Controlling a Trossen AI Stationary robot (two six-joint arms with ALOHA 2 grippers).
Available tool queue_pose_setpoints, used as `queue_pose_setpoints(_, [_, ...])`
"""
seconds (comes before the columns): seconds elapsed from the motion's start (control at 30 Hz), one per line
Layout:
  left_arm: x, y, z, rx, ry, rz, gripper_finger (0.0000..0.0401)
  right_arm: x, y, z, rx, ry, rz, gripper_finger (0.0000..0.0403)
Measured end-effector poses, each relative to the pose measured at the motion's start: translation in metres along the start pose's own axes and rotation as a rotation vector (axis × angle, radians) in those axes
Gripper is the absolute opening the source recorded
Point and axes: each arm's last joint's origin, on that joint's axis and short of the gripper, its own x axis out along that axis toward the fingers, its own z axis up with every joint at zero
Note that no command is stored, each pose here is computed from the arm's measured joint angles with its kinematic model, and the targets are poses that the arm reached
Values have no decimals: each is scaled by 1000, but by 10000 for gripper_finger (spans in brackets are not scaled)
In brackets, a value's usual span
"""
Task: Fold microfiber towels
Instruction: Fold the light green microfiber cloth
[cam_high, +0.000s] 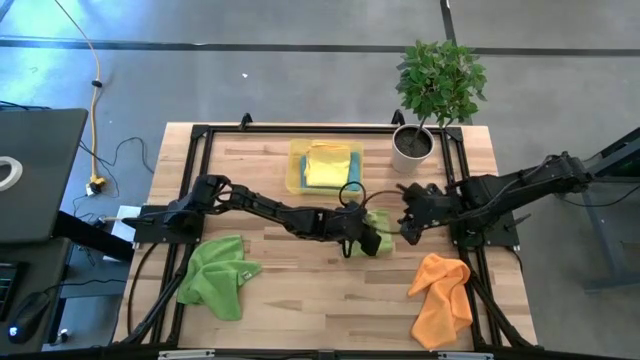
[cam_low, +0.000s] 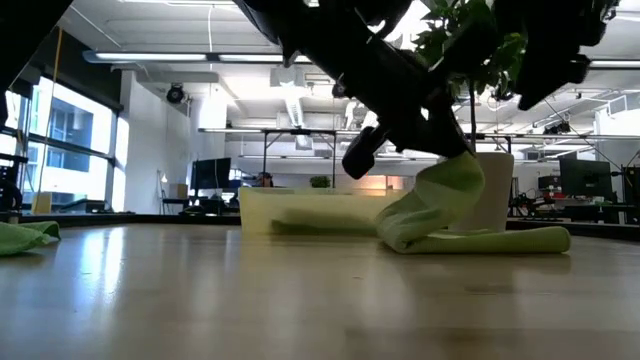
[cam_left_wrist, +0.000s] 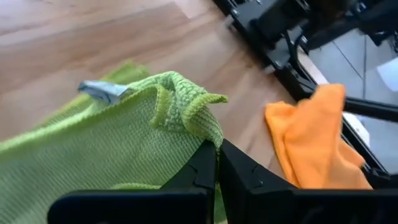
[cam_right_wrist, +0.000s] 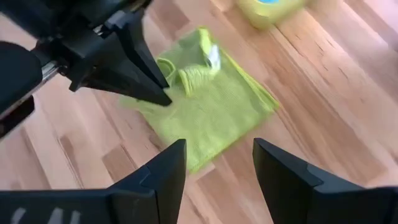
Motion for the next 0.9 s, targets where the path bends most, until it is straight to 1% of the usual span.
queue_pose_setpoints(0.17, [-2,-5,-3,1,11,-31,1,9,5,1,-144,32,4,178])
queue_pose_setpoints(0.27, [-2,-7,-2,-8,-8,-55,1,8,4,0,-191,47,-5,178])
queue_pose_setpoints(0.33, [-1,-6,1,-14,-28,-50,1,6,3,-1,-196,40,2,178])
queue_pose_setpoints(0.47, [1,0,10,-19,-88,2,1,0,1,-1,-172,29,25,178])
queue_pose_setpoints(0.53, [3,4,14,-25,-95,11,1,-1,0,-1,-153,24,30,178])
queue_pose_setpoints(0.7, [12,13,14,-23,-99,27,1,-1,0,-1,-123,25,29,178])
queue_pose_setpoints(0.8, [14,13,14,14,-103,18,7,-1,1,-1,-119,23,30,178])
queue_pose_setpoints(0.9, [15,13,18,47,-136,10,20,-1,1,0,-117,19,35,178])
